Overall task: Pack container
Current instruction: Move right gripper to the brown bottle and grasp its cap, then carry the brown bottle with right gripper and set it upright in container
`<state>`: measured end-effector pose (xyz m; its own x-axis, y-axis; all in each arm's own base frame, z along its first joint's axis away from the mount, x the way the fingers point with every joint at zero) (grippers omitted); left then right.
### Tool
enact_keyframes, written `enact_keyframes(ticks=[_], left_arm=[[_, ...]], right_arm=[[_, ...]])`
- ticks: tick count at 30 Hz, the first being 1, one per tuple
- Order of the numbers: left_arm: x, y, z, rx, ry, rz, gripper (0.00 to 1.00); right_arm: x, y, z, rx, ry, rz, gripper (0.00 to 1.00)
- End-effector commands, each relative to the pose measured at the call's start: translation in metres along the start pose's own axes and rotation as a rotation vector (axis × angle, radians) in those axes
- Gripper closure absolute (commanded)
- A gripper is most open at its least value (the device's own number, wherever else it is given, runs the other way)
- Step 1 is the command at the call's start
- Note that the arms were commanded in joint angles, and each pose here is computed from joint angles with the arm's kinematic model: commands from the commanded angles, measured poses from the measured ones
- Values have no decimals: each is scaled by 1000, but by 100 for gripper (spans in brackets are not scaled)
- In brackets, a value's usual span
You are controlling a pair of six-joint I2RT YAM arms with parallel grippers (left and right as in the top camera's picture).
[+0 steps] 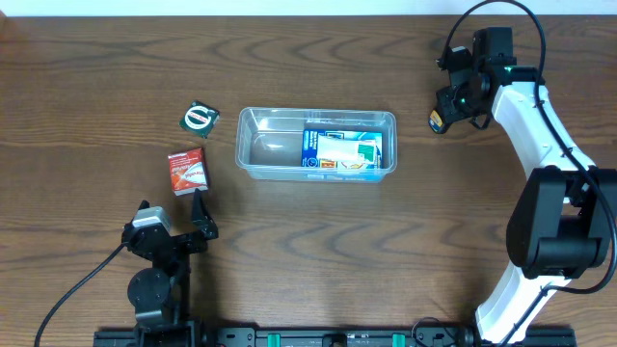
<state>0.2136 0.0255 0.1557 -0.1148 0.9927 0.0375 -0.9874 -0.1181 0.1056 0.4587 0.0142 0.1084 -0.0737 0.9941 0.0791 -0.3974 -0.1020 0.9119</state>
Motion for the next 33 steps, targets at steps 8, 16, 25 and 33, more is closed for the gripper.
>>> enact_keyframes(ticks=[8, 16, 25, 33], left_arm=[[0, -1, -14, 48, -16, -3, 2], [0, -1, -14, 48, -16, -3, 2], [0, -1, -14, 48, -16, -3, 2], [0, -1, -14, 48, -16, -3, 2]], right_arm=[[44, 78, 44, -218, 101, 33, 77], [109, 124, 61, -386, 251, 91, 78], [188, 132, 46, -409, 361, 190, 77], [249, 144, 32, -425, 266, 321, 78]])
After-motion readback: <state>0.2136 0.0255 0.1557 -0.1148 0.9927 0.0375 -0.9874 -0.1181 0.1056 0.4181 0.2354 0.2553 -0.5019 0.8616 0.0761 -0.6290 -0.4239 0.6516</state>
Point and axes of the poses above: each gripper's point midway between its finger pads, its own y axis back along the fingers, its own x axis along the line the jaws close on, z = x × y, the point moved 3 cm from there along y, back along the fingers, and after that the axes turned 13 degrees about -y, right-handed, at the moved point
